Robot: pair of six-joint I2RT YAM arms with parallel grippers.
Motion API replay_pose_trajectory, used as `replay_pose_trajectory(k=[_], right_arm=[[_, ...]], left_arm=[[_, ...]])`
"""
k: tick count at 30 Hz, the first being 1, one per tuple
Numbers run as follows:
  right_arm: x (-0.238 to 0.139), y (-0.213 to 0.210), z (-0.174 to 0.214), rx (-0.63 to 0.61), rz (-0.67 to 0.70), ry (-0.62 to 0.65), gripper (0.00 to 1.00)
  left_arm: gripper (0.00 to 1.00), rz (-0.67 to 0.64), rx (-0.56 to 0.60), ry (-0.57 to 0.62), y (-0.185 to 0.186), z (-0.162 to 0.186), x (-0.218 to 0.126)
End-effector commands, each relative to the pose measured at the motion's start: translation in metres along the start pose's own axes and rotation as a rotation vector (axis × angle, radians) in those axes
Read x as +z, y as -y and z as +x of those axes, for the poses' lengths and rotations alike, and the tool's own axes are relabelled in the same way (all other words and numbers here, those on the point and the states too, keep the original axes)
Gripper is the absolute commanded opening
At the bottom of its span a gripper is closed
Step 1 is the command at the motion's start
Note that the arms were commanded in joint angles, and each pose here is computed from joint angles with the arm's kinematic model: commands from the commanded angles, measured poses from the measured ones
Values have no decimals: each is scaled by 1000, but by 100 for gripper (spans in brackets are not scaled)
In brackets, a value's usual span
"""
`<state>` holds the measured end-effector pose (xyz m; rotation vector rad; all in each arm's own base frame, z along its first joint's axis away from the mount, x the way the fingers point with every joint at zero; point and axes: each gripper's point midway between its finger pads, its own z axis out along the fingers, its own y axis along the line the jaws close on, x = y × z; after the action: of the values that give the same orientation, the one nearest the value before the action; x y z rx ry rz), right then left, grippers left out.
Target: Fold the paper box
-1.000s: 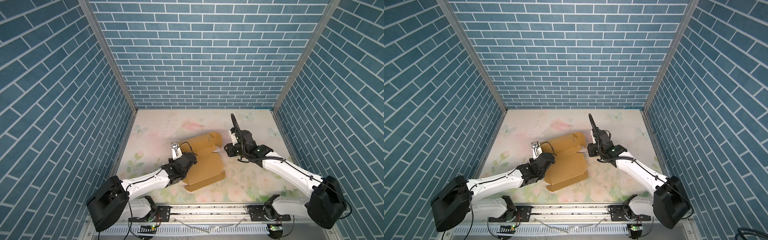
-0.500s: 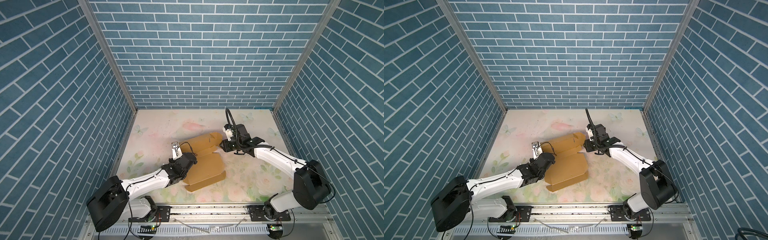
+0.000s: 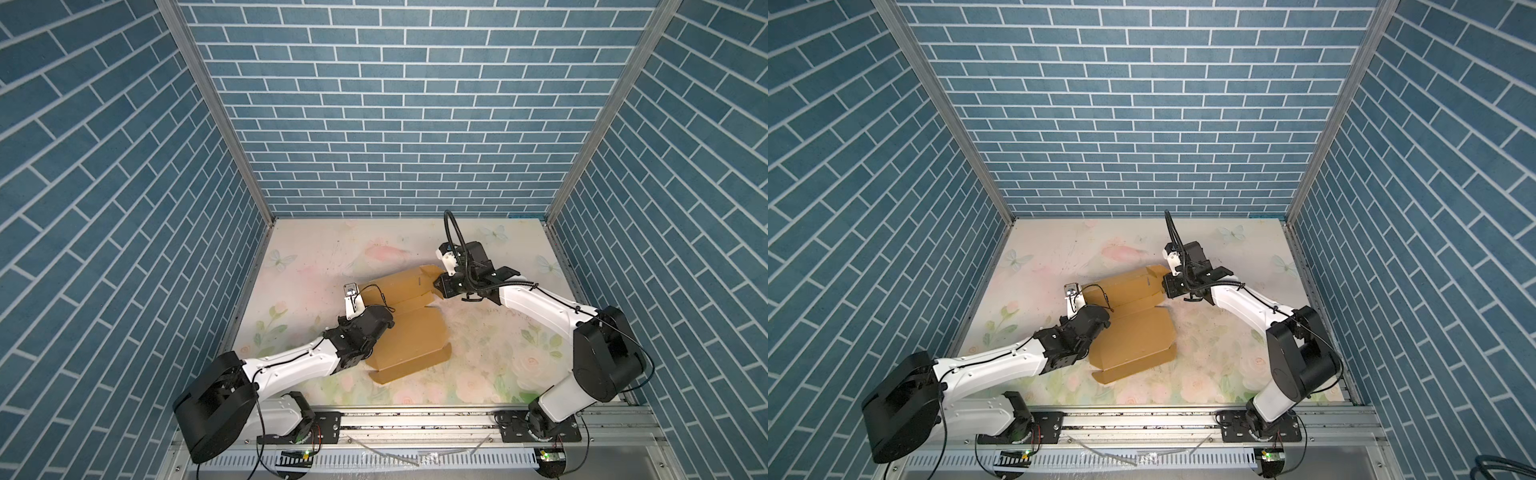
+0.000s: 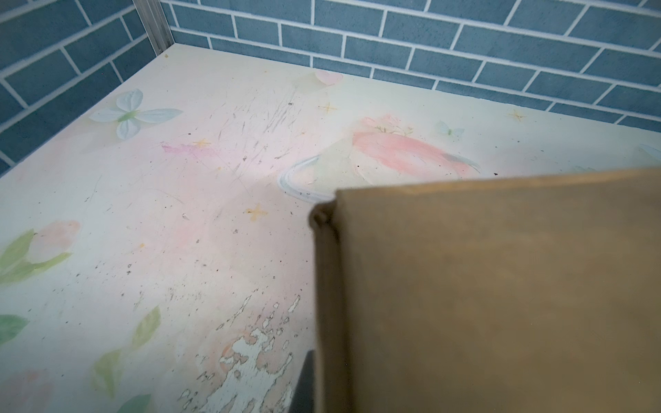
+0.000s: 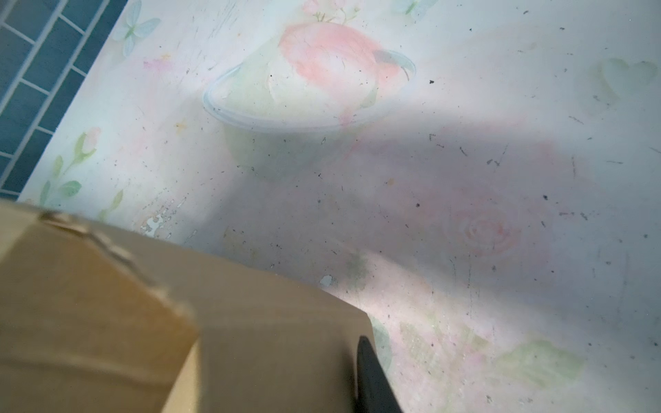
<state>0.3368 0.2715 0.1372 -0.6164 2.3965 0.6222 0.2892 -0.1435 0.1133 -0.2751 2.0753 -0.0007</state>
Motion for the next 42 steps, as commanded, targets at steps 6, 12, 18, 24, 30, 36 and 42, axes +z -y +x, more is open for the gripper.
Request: replay_pose_trajectory(k=[6,12,18,24,30,36,42], right_arm=[[-13,-15,-18,-36,-67,46,8],[-11,-20,-12,-25,-87,32,6],[-10,-27,-10,-27,-94,30,6],[-7,-31,-4,-32,-68,22,5],[-3,-30,7,-52,-1,33,5],[7,-26,23,-53,43,42,5],[13,-20,35,-41,68,66,5]], left_arm=[[2,-15,18,-8,7,6,11],[2,-9,15,-8,13,7,15],[2,2,11,1,19,2,15],[2,10,4,3,22,1,16],[2,17,-5,12,23,-1,16],[2,30,-5,47,23,-1,19],[2,31,27,79,22,4,24]])
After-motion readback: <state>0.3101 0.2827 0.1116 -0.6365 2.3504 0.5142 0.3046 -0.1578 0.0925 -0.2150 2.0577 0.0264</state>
